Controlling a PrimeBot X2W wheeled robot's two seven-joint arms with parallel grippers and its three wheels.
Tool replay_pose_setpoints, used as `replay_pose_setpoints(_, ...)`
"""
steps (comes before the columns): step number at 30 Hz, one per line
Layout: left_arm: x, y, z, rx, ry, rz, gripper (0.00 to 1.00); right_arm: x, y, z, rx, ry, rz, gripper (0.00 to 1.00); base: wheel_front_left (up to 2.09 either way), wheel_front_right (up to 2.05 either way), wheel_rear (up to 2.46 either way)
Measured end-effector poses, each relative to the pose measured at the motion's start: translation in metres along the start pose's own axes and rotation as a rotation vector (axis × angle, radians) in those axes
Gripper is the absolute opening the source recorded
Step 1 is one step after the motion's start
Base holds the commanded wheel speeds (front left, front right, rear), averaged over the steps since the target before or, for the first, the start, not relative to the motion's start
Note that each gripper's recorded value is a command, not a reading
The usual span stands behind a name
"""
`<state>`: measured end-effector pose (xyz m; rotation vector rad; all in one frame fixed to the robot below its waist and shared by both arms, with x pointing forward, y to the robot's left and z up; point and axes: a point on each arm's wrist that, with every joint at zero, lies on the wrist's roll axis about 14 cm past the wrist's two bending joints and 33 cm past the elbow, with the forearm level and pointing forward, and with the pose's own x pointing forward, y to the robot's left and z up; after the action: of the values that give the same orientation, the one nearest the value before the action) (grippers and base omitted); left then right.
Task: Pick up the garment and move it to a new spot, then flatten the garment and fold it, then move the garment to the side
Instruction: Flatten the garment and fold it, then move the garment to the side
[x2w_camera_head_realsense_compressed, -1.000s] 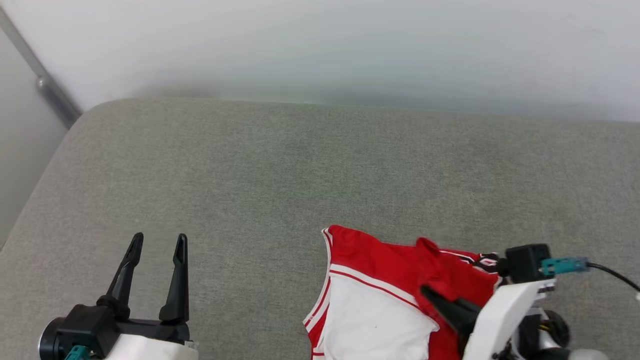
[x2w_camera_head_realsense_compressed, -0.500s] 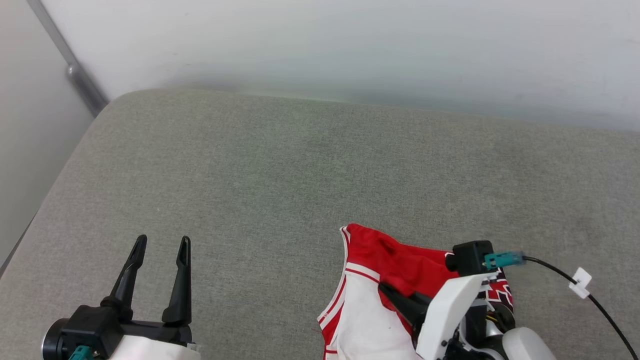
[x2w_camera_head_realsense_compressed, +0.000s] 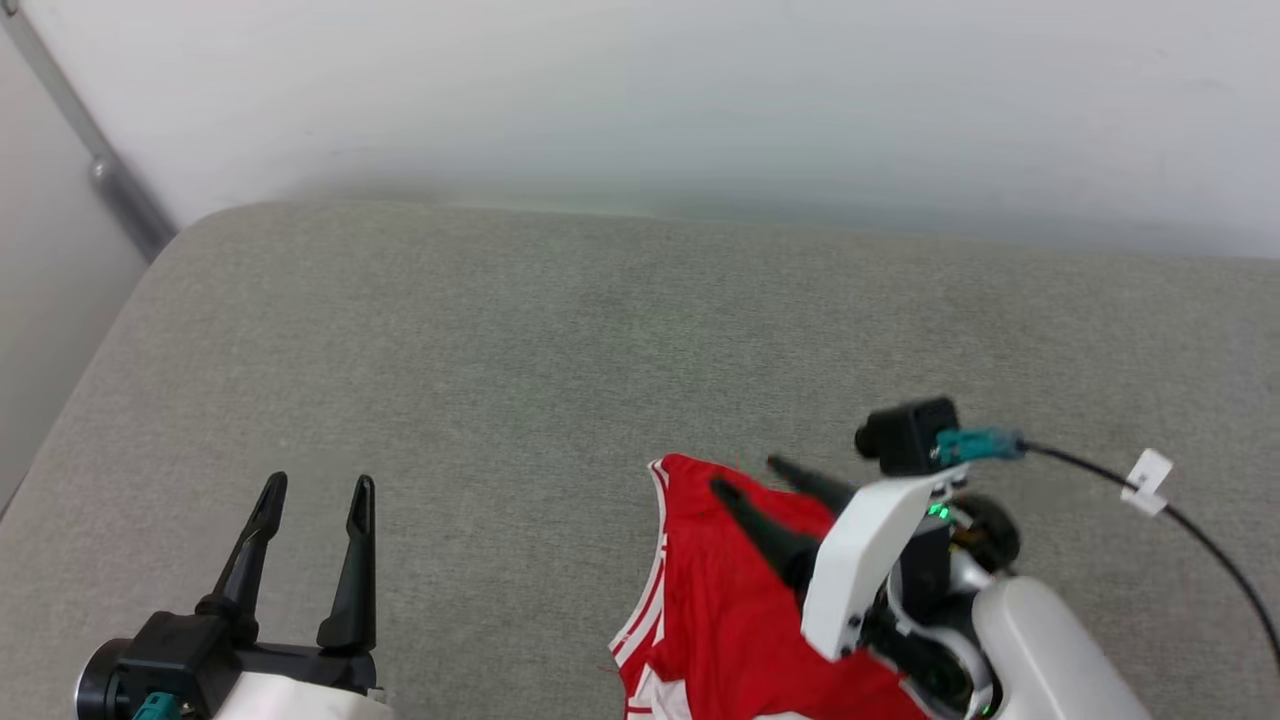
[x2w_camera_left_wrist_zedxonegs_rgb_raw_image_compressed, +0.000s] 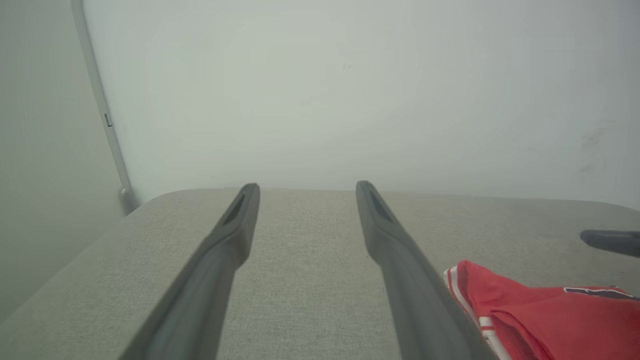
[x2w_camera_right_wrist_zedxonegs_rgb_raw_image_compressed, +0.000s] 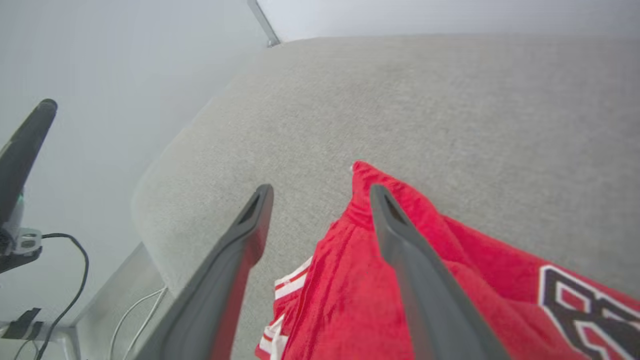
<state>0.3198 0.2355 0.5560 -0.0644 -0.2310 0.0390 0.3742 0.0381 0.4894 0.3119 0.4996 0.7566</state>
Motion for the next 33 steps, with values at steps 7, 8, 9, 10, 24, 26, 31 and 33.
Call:
replay_pose_setpoints(7, 0.011, -0.015, -0.001, -0.012, -0.007, -0.051, 1.00, -0.027, -0.048, 0.069, -0.339, -0.167, -0.224, 1.00, 0.00, 0.00, 0.00)
replay_pose_setpoints(8, 0.013, -0.017, -0.001, -0.014, -0.007, -0.057, 1.00, -0.037, -0.064, 0.080, -0.411, -0.194, -0.278, 1.00, 0.00, 0.00, 0.00)
replay_pose_setpoints(9, 0.014, -0.020, -0.001, -0.017, -0.008, -0.063, 1.00, -0.049, -0.079, 0.090, -0.465, -0.222, -0.334, 1.00, 0.00, 0.00, 0.00)
replay_pose_setpoints(10, 0.016, -0.022, -0.002, -0.021, -0.008, -0.069, 1.00, -0.061, -0.094, 0.097, -0.501, -0.241, -0.385, 1.00, 0.00, 0.00, 0.00)
replay_pose_setpoints(24, 0.026, -0.037, -0.010, -0.042, 0.004, -0.101, 1.00, -0.146, -0.140, 0.098, -0.478, -0.532, -0.579, 1.00, 0.00, 0.00, 0.00)
replay_pose_setpoints(26, 0.026, -0.037, -0.010, -0.042, 0.007, -0.102, 1.00, -0.150, -0.133, 0.093, -0.504, -0.549, -0.572, 1.00, 0.00, 0.00, 0.00)
replay_pose_setpoints(31, 0.023, -0.038, -0.015, -0.052, 0.021, -0.100, 1.00, -0.155, -0.118, 0.084, -0.454, -0.616, -0.572, 1.00, 0.00, 0.00, 0.00)
replay_pose_setpoints(33, 0.020, -0.039, -0.017, -0.054, 0.032, -0.100, 1.00, -0.155, -0.117, 0.080, -0.447, -0.616, -0.575, 1.00, 0.00, 0.00, 0.00)
